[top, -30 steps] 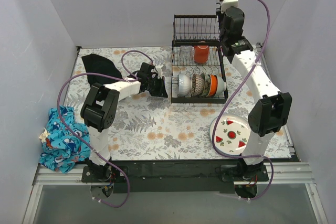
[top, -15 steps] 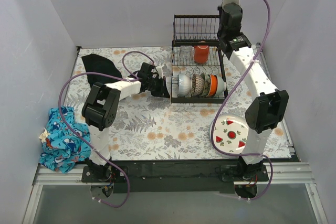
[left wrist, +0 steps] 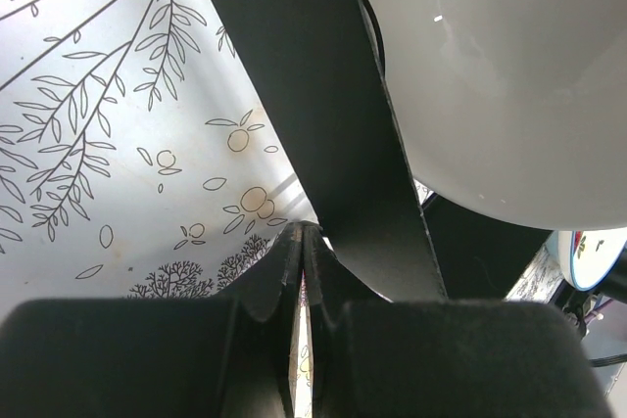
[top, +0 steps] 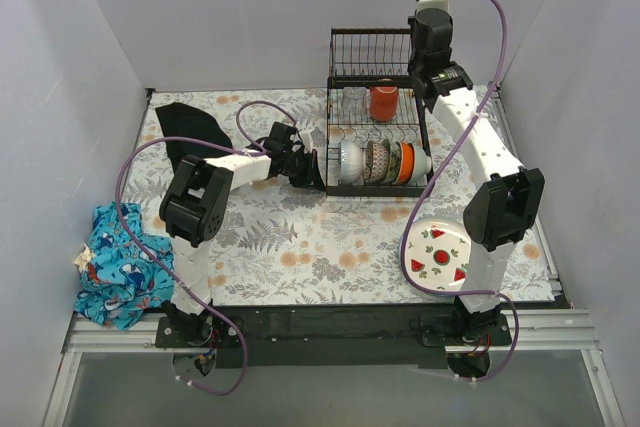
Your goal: Load the mixed dishes into the dish rack
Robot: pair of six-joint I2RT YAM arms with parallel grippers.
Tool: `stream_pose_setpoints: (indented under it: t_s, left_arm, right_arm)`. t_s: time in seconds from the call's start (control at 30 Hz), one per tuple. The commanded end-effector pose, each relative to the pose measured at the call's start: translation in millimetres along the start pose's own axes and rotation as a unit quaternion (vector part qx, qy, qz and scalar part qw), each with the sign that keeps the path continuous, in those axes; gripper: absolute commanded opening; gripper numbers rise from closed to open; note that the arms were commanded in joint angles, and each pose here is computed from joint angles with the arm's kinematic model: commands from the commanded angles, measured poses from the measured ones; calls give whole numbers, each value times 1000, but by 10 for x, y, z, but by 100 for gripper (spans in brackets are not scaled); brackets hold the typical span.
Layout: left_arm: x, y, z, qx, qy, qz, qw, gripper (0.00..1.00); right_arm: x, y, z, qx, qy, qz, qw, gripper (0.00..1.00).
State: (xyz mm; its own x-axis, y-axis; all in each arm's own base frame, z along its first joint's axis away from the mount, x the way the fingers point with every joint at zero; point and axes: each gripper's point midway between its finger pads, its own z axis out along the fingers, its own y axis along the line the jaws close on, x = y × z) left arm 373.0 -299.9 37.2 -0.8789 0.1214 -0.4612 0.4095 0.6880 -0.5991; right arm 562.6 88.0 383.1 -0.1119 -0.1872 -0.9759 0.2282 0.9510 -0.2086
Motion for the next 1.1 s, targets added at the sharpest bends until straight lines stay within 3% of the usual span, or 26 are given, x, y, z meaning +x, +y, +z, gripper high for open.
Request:
stream_pose_setpoints:
  t_s: [0.0, 0.47, 0.5, 0.63, 0.73, 0.77, 0.8, 0.9, 1.07]
  left_arm:
    - [-50, -165, -15, 24, -5, 11, 1000, 0]
    - [-48, -182, -35, 25, -6, 10, 1000, 0]
    - [-54, -184, -36, 25, -7, 11, 1000, 0]
    - [-71, -179, -38, 22, -9, 11, 1000, 0]
    - [-114, -159, -77, 10, -12, 4, 1000, 18]
    - [-150, -172, -108, 9, -14, 0, 1000, 38]
    - [-131, -164, -137, 4, -9, -10, 1000, 45]
    - [-175, -150, -256, -8, -5, -21, 1000, 57]
    - [-369, -115, -552, -12, -33, -24, 999, 64]
  right_arm:
    - [-706, -213, -132, 34, -93, 79, 992, 1]
    - [-467, -7, 16, 47, -69, 62, 995, 4]
    - [-491, 14, -8, 38, -70, 56, 995, 18]
    - [-561, 3, -118, 16, -70, 44, 996, 54]
    - [-568, -29, -256, -5, -53, 29, 998, 66]
    - [-634, -68, -328, -12, -54, 28, 998, 69]
    - [-637, -85, -372, -18, -47, 21, 999, 74]
    - [-599, -220, -536, -20, -17, -1, 1000, 80]
    - [-566, -464, -861, -23, -2, -16, 1000, 84]
